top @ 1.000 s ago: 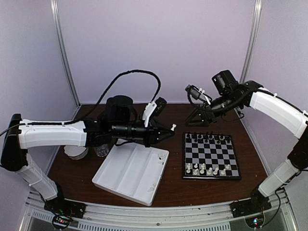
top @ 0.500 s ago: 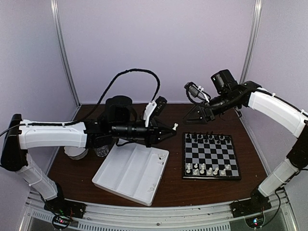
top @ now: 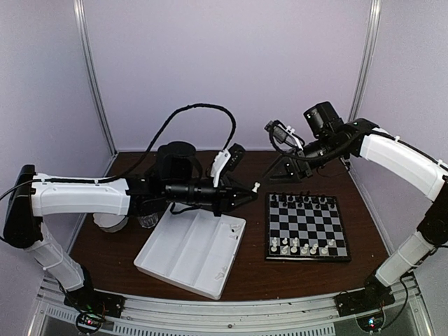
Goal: Set up the chess pieces on the board
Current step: Pass from the left arm to the right
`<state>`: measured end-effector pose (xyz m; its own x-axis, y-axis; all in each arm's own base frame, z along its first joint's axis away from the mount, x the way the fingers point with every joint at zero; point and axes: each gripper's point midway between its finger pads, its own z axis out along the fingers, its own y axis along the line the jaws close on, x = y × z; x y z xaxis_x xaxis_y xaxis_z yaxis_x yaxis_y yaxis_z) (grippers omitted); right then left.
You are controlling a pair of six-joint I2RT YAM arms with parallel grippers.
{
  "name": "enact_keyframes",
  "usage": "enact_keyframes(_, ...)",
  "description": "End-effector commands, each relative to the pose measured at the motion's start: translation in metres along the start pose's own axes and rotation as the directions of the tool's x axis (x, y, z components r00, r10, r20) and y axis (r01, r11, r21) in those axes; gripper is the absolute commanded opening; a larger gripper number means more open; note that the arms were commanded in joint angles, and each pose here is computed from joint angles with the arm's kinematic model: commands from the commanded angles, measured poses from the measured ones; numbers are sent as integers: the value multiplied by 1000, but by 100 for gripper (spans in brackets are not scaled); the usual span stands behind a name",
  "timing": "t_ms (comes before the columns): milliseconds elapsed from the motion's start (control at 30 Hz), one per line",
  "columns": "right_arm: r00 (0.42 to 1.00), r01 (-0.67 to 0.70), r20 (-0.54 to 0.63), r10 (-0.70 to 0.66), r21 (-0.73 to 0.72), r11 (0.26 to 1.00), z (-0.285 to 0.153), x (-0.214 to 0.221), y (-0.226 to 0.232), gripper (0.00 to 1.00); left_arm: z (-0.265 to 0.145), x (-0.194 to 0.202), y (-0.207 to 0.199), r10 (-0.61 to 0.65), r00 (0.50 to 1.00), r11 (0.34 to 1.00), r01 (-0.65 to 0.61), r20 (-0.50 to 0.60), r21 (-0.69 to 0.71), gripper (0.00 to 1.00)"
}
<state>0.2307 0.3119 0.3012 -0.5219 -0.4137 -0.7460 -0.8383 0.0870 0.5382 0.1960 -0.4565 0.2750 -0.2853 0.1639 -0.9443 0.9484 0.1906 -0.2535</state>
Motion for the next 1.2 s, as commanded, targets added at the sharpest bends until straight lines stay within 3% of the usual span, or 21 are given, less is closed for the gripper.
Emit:
enact_keyframes(0, 999, 37, -12, -38, -27, 999, 5, 0, 11, 56, 3, -15, -8, 14, 999, 999, -15, 44, 30, 12)
enact_keyframes(533, 996, 71, -54, -75, -70, 995, 20, 5, 25, 46, 9, -12, -6, 11, 1000, 999, -12, 28, 31, 12)
enact_keyframes(1000, 994, 83, -64, -86, -40, 996, 22, 6, 21, 18, 10, -8, -3, 1, 1000, 1000, -1, 13, 25, 13)
enact_keyframes(1167, 992, 100, -74, -97, 28, 995, 19, 6, 13, 10, 11, -6, 2, -3, 1000, 1000, 3, -1, -9, 28)
